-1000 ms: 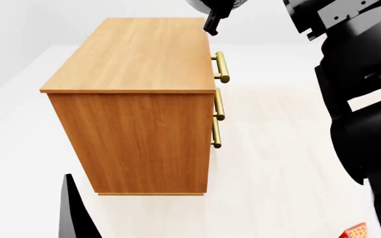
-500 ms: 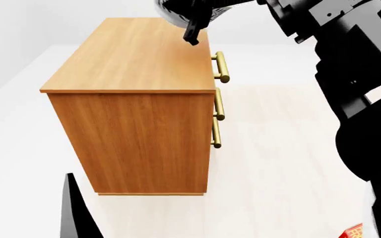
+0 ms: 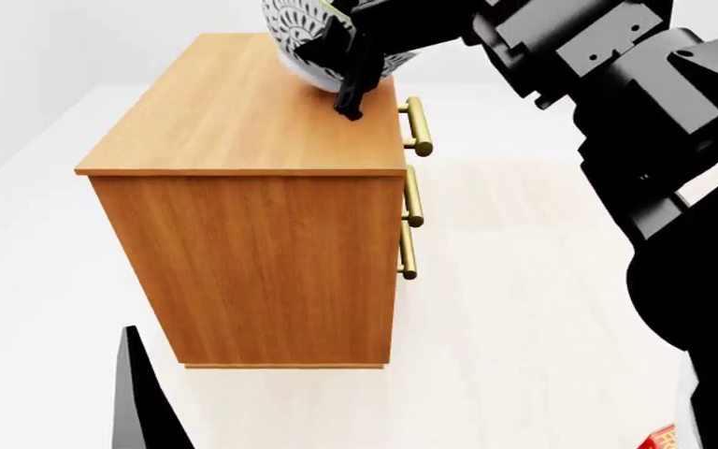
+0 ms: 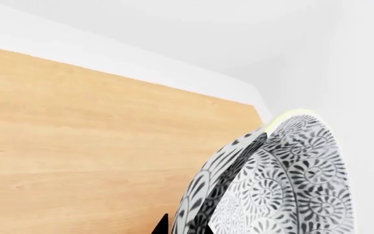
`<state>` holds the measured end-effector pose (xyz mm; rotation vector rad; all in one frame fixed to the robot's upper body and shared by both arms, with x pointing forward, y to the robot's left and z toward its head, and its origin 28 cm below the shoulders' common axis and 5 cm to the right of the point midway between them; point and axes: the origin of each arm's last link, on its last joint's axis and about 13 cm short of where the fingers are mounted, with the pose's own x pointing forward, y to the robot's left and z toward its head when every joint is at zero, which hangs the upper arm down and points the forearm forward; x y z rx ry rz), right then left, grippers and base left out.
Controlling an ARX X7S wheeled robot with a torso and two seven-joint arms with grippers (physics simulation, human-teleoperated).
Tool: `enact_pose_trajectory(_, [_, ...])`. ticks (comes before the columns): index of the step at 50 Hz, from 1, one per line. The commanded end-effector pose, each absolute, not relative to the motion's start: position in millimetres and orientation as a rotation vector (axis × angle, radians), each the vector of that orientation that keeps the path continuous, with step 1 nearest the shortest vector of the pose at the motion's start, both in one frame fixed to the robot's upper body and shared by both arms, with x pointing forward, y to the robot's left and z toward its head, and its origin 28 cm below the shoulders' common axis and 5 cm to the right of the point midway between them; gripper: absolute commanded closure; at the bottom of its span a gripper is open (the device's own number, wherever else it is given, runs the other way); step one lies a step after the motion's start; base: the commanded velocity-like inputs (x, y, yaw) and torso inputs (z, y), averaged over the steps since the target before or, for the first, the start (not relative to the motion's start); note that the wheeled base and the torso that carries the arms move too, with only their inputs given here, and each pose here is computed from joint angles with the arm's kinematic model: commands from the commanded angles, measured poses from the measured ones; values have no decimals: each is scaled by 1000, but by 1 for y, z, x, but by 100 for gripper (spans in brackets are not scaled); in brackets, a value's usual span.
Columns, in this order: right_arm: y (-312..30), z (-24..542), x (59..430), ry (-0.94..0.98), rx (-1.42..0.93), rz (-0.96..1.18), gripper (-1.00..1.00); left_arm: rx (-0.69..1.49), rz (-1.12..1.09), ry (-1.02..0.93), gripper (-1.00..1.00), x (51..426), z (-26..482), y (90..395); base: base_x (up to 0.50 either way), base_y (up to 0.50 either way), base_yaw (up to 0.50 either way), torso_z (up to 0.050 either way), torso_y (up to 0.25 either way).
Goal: Close the top drawer of the cabinet and put the bowl on top of it.
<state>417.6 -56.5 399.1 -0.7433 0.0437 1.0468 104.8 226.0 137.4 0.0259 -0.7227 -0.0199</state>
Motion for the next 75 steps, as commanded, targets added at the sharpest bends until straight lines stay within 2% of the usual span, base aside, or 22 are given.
enact_pose_trajectory(1, [-56,401,419,30,-731,1093,100,49,-10,-721,-100,108,133,228,0,0,0,0,0])
enact_pose_trajectory(21, [-57,405,418,13,-715,1096,100,48,-10,-721,-100,108,134,228,0,0,0,0,0])
enact_pose_trajectory(22, [-57,405,418,13,-718,1095,-100,48,-11,-722,-100,108,134,228,0,0,0,0,0])
enact_pose_trajectory(45, [-61,435,410,-124,-677,1088,-100,45,-11,-721,-100,108,133,228,0,0,0,0,0])
enact_pose_trajectory(57, [-70,473,395,-316,-613,1023,-100,45,-15,-720,-100,109,133,227,0,0,0,0,0])
enact_pose_trajectory(65, [-101,487,390,-419,-516,879,-100,48,-17,-720,-100,110,134,226,0,0,0,0,0])
enact_pose_trajectory(75, [-157,498,374,-548,-483,513,-100,48,-17,-726,-100,108,135,226,0,0,0,0,0])
